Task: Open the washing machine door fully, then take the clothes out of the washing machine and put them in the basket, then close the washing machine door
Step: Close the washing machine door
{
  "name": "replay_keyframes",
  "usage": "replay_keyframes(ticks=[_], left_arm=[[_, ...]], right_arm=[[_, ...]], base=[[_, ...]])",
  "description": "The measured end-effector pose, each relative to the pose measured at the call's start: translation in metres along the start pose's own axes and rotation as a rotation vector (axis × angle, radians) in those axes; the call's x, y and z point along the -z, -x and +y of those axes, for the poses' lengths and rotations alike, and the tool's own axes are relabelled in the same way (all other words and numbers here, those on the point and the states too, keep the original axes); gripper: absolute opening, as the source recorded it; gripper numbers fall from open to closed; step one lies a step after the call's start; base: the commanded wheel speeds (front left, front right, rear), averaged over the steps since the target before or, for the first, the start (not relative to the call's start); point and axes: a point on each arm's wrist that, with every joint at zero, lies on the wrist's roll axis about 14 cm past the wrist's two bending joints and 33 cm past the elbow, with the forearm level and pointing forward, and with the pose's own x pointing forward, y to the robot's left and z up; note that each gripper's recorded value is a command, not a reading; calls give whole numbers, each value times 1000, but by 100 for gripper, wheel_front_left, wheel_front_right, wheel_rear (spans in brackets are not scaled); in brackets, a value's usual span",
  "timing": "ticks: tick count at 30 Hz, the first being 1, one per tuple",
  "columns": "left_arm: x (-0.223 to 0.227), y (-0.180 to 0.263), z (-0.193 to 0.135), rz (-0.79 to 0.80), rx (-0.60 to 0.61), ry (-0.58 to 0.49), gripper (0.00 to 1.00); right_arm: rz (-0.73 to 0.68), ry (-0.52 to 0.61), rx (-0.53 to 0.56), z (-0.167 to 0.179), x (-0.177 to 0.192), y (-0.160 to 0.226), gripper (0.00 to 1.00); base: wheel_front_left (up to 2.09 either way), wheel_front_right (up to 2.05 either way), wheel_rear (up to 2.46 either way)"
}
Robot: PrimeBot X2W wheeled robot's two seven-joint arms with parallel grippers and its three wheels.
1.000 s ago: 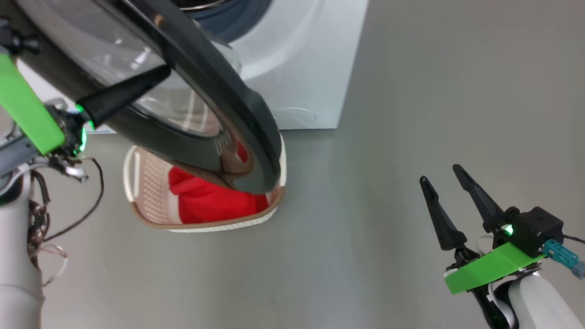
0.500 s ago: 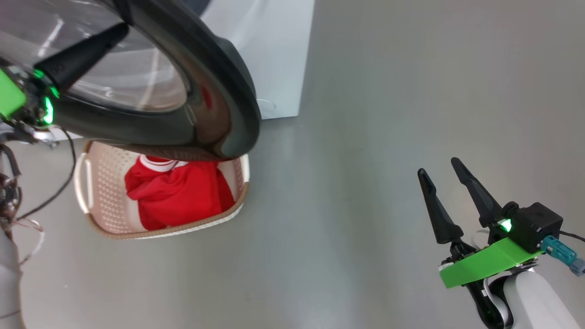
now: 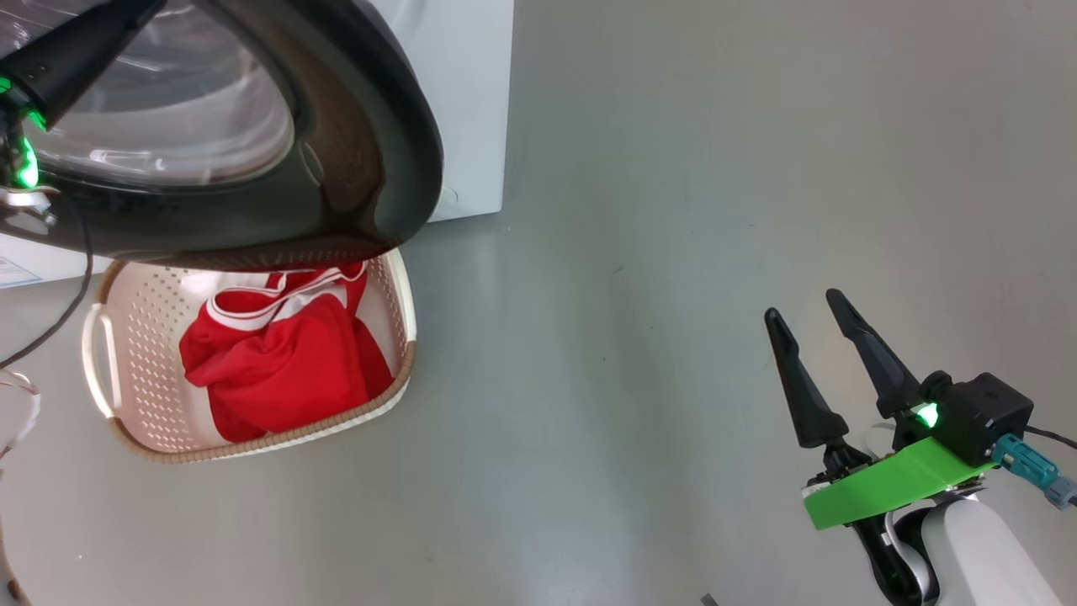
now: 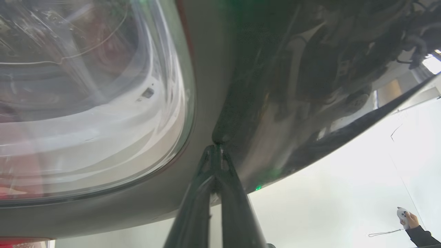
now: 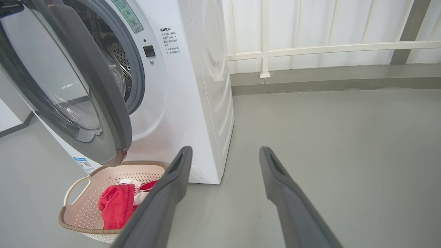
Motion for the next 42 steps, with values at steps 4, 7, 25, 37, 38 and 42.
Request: replay_keyframes(ticks=[4, 7, 25, 37, 38, 42], left_arm=[[1, 2, -2, 3, -5, -10, 0], [2, 6, -5, 3, -10, -21, 0], [41, 85, 17, -124, -140, 32, 100], [80, 161, 49, -297, -310, 88, 100], [85, 167, 52, -309, -324, 96, 100], [103, 190, 64, -354, -386, 116, 100]], right_arm=[[-5, -1, -5, 2, -1, -1, 100], [-8, -2, -17, 5, -2, -3, 100], [-29, 22, -124, 30, -13, -4, 100], [-36, 23, -173, 46, -18, 7, 100], [-37, 23, -175, 46, -18, 8, 100], [-39, 19, -184, 50, -19, 10, 100]], base=[[0, 0, 0], [0, 0, 0], [0, 0, 0], [0, 0, 0], [0, 0, 0], [0, 0, 0]])
